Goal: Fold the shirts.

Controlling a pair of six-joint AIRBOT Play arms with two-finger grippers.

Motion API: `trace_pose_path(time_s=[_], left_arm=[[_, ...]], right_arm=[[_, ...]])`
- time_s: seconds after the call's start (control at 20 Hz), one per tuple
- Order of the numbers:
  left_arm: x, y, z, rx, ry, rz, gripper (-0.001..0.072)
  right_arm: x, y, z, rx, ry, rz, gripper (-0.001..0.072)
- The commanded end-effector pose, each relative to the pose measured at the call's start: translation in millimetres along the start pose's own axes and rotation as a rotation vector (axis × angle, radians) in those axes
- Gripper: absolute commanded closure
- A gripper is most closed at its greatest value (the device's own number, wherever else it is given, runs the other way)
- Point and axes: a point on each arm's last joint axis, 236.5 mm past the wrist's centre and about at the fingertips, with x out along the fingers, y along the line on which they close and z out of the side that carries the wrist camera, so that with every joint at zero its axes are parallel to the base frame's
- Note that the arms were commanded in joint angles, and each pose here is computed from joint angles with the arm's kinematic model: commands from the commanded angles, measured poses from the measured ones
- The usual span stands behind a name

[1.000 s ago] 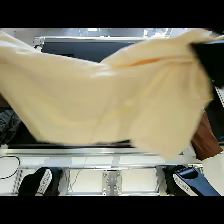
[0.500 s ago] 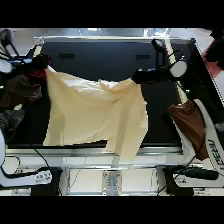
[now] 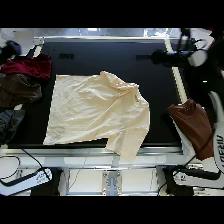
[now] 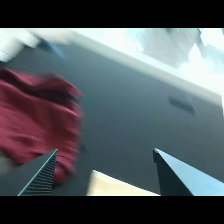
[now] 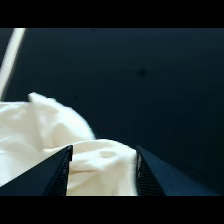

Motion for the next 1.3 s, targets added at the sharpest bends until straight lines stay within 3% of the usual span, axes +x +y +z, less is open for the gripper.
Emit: trace_pose_path(time_s=[0.0,0.1,0.2,0.3,0.45,0.55,0.65,0.95,1.25], left_arm=[[-89.1,61.4,18.6,-0.032,-0.031,0.148,0.0008],[-125.4,97.7,-24.3,-0.100,0.022,0.248,0.0008],[-149.9,121.4,-86.0,-0.270,0.067,0.331,0.0008],[-163.4,131.0,-144.2,-0.455,0.095,0.387,0.0008],[-167.2,128.0,-188.0,-0.553,0.118,0.397,0.0008],[-165.6,121.9,-193.7,-0.580,0.134,0.377,0.0008],[-163.7,116.7,-192.5,-0.605,0.131,0.354,0.0008],[-169.7,82.9,-235.1,-0.635,0.352,0.276,0.0008],[-174.5,72.8,-247.6,-0.642,0.420,0.256,0.0008]], right_arm=[[-95.1,-56.1,-9.7,-0.030,0.058,-0.166,0.0262],[-117.3,-81.7,-39.4,0.026,0.088,-0.219,0.0262],[-108.2,-101.9,-93.0,0.154,0.123,-0.231,0.0262],[-77.9,-112.7,-164.0,0.407,0.156,-0.215,0.0262],[-33.7,-91.6,-276.2,0.766,0.317,-0.124,0.0271],[-28.0,-55.0,-330.2,0.758,0.536,0.024,0.0270],[-27.2,-44.2,-357.1,0.768,0.673,0.075,0.0266],[-14.1,-36.8,-377.4,0.784,0.748,0.145,0.0262],[-2.5,-16.7,-394.2,0.749,0.812,0.197,0.0265]])
